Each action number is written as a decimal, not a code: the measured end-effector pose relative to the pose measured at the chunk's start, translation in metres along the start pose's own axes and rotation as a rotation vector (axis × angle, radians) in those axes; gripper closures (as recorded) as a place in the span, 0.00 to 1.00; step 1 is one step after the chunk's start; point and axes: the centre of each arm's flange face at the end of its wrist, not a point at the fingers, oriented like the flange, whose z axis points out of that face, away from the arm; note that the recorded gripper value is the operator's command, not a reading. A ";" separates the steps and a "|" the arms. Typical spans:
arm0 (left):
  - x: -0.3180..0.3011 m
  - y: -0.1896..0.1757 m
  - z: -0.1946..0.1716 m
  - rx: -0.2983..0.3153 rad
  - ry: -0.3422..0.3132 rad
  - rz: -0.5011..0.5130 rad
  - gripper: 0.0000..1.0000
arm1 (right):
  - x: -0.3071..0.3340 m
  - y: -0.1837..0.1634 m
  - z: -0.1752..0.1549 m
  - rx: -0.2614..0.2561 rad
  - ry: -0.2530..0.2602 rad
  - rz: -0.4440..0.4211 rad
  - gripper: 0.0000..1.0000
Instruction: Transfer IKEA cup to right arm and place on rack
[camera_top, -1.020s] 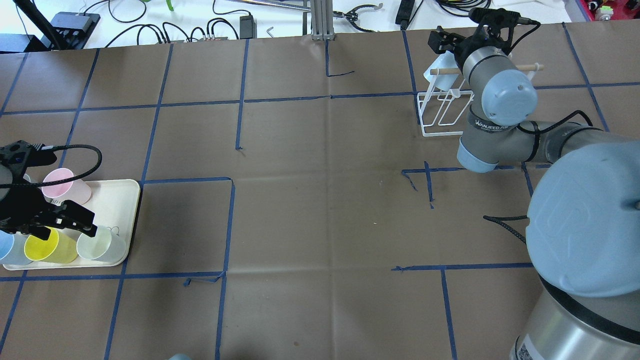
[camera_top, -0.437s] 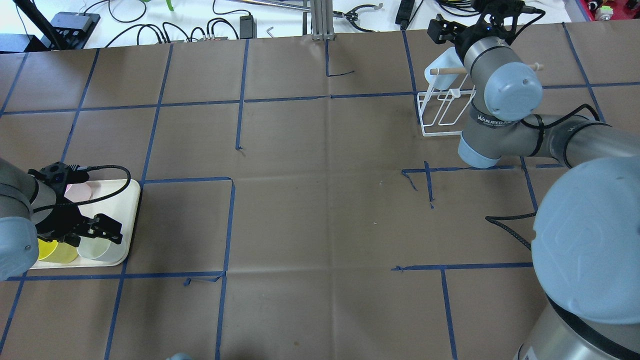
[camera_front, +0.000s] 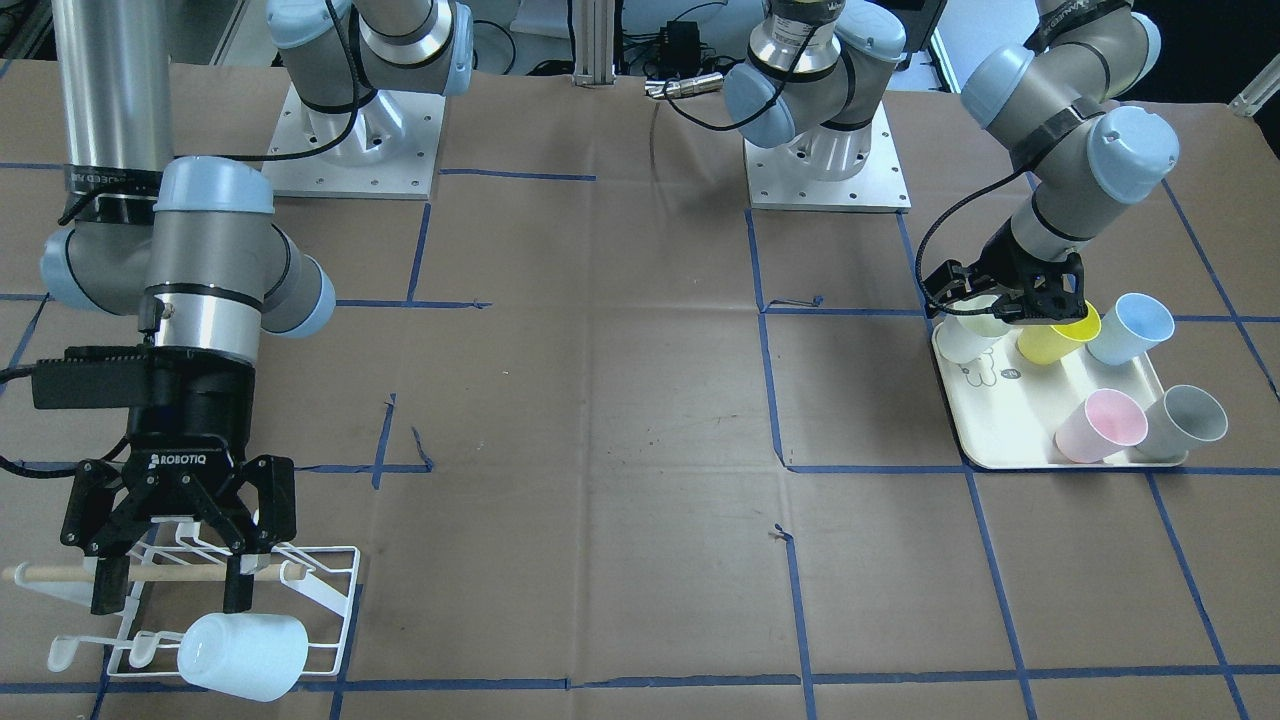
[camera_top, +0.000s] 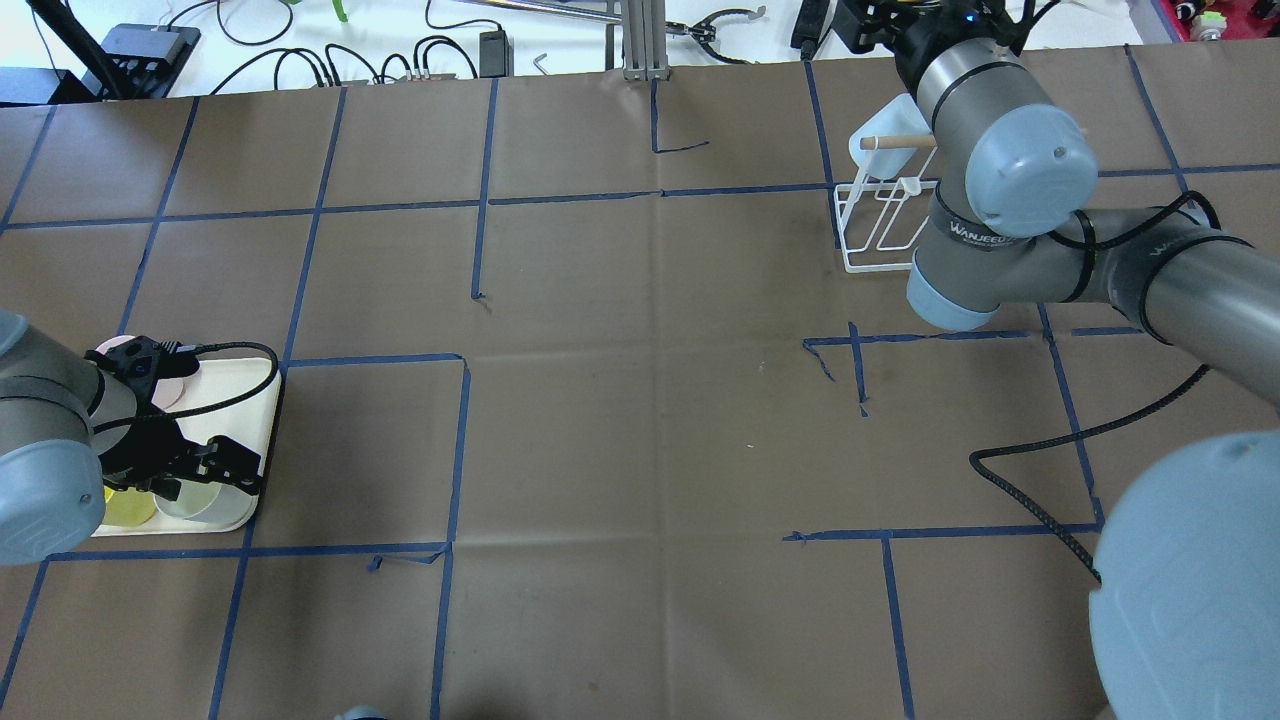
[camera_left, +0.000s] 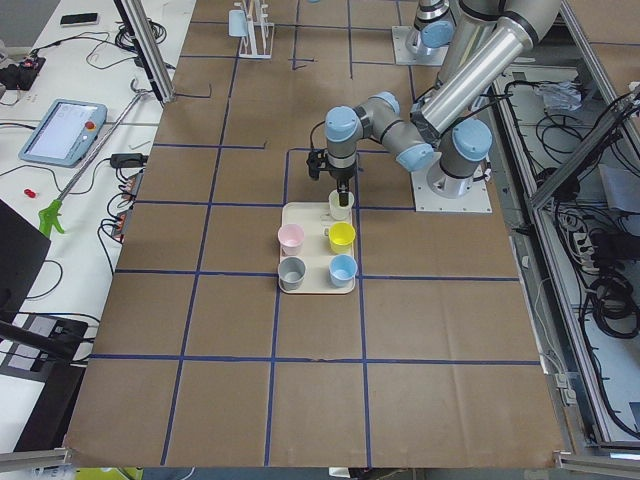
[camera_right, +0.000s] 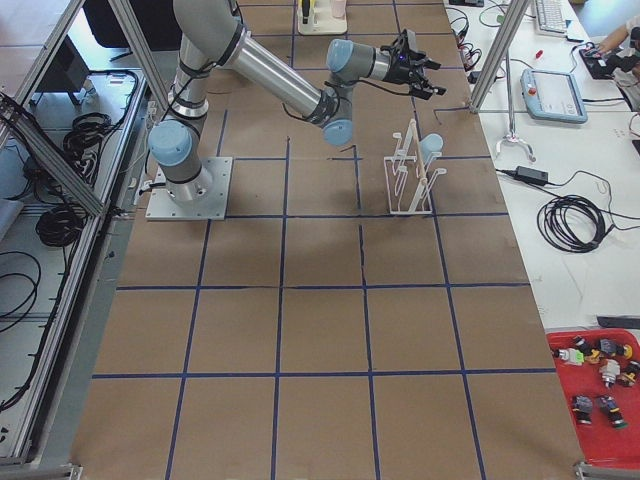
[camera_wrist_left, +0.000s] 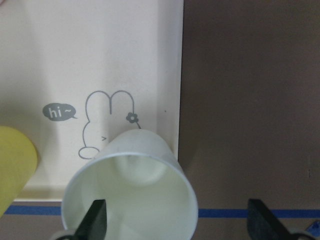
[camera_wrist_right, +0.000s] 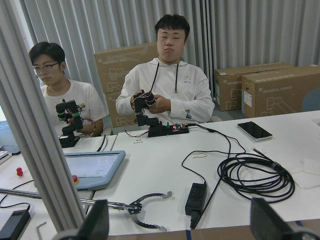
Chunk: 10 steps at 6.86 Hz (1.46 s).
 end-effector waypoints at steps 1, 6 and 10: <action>0.000 0.000 0.000 -0.004 -0.002 0.002 0.86 | -0.017 -0.010 -0.021 0.004 -0.025 0.011 0.00; -0.003 -0.004 -0.009 0.012 -0.017 0.010 1.00 | -0.068 0.005 -0.091 -0.069 -0.229 0.338 0.00; 0.002 -0.048 -0.102 0.063 -0.021 0.067 1.00 | -0.072 0.032 -0.145 -0.191 -0.259 0.790 0.00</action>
